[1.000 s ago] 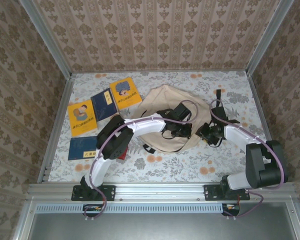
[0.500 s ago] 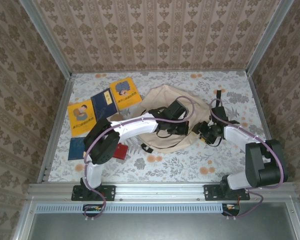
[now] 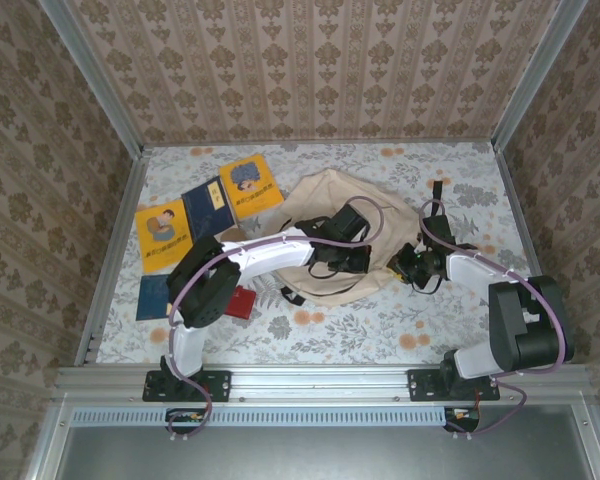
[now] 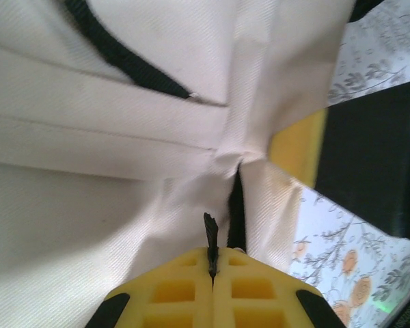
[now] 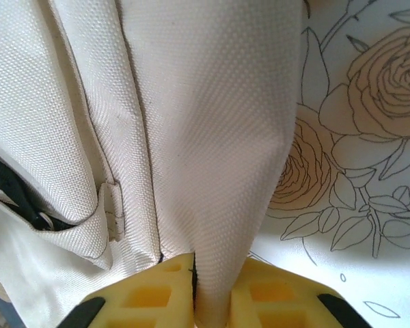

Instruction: Pack the student bag

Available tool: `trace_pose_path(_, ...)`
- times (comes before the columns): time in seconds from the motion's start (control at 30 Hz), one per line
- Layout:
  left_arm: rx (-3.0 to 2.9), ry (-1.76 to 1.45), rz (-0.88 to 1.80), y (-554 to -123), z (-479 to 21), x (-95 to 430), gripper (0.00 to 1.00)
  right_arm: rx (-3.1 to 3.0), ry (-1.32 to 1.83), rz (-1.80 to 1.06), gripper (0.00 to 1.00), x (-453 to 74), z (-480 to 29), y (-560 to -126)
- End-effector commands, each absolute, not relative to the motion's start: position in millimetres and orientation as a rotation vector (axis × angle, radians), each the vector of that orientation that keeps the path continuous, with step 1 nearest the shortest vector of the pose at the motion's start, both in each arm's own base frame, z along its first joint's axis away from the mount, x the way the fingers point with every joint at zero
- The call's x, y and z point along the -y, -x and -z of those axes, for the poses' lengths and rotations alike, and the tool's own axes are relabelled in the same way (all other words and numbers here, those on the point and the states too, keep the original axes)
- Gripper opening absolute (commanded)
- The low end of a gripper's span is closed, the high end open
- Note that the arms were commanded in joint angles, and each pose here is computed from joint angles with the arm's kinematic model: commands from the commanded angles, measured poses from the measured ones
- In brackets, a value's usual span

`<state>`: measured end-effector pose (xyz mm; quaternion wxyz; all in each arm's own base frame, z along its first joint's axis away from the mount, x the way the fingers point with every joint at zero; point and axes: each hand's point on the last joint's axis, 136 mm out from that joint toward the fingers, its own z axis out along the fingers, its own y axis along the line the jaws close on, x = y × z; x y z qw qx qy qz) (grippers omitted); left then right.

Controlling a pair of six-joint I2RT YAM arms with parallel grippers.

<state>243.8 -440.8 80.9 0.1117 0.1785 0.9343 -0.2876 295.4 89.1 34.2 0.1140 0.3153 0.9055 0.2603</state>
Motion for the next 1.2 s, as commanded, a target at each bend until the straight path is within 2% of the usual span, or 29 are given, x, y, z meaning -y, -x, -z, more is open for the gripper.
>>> trace_pose_path(0.0, -2.748, -0.549, 0.814, -241, -95, 422, 0.0, -2.618, -0.938, -0.659, 0.12, -74, -35, -301)
trace_pose_path(0.2, -2.7, -0.659, 0.855, -222, -121, 423, 0.0, -2.627, -0.962, -0.697, 0.07, -79, -26, -303)
trace_pose_path(0.47, -2.694, -0.696, 0.856, -209, -131, 411, 0.0, -2.625, -0.998, -0.621, 0.05, -71, -21, -305)
trace_pose_path(1.17, -2.79, -0.608, 0.588, -212, -109, 338, 0.0, -2.621, -1.048, -0.447, 0.04, -51, -17, -316)
